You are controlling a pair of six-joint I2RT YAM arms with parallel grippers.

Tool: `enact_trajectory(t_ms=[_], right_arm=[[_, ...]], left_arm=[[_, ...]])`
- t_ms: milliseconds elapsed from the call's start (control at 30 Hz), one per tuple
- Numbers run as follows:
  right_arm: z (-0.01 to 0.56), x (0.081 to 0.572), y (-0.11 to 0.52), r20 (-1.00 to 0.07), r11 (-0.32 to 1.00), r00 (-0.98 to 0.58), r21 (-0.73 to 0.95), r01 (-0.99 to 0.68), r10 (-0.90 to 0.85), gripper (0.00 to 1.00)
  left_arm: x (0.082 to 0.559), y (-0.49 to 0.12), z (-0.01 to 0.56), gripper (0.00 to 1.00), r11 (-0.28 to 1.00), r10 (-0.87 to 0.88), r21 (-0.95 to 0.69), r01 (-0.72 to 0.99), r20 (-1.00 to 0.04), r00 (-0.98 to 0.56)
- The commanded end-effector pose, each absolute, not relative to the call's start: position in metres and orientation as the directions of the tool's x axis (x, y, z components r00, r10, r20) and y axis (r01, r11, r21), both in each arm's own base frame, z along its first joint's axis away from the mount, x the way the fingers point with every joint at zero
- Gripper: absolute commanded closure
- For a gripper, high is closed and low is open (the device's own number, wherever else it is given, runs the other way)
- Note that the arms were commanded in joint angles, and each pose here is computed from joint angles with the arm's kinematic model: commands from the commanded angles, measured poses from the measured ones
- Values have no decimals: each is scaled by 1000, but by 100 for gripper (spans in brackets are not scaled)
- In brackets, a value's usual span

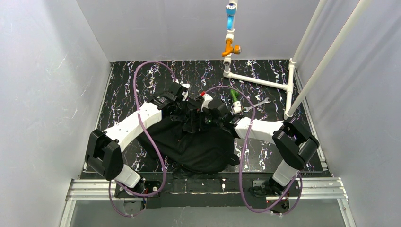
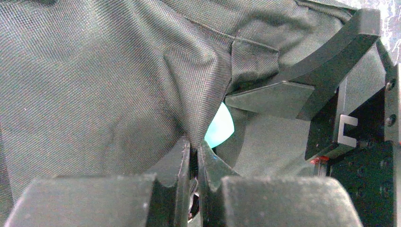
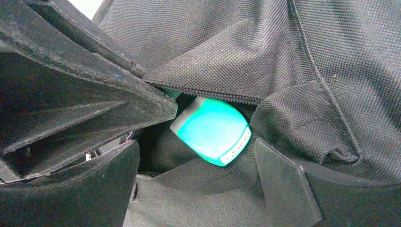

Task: Pack the student bag
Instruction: Place the stationery in the student bag.

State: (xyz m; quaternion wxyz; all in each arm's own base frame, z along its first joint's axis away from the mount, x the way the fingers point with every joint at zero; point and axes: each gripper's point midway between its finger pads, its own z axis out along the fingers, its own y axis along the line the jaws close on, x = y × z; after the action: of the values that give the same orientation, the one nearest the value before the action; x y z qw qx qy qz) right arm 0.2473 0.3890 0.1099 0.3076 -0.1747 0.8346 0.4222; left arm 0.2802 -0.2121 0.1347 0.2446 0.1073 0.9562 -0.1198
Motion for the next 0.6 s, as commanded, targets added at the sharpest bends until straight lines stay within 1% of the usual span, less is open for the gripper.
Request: enact_trajectory(t_ms=[0,167,200,233,267,300,333,567], right_arm=[[123,267,375,-731,654,-678,475,-589,-79,2],[134,262,364,-718,677,-691,471,-566,-79,3],[132,259,360,-713,680,-698,481,-554,-64,8],[131,257,357,-705,685,-708,498,-532,-38,21],[131,256,355,-702,688,-712,507,-520,-21,36],[131,254,353,-697,689,-717,517,-508,-6,46],[129,253,353,-691,688,-722,526,-501,3,53],[111,250,381,-642,614,-766,600,-514,-14,84]], left_arm=[[275,-209,157,100,940,116,-212,266,-535,-837],[275,-208,154,100,941,117,-212,263,-526,-842],[275,-208,154,100,941,117,-213,263,-525,-843],[275,-209,153,100,940,116,-216,263,-524,-844],[274,-209,154,100,939,117,-217,265,-524,-844],[275,-209,153,100,940,116,-218,264,-524,-844],[275,-209,152,100,940,116,-217,264,-522,-845],[272,-215,154,100,929,120,-244,279,-513,-850]])
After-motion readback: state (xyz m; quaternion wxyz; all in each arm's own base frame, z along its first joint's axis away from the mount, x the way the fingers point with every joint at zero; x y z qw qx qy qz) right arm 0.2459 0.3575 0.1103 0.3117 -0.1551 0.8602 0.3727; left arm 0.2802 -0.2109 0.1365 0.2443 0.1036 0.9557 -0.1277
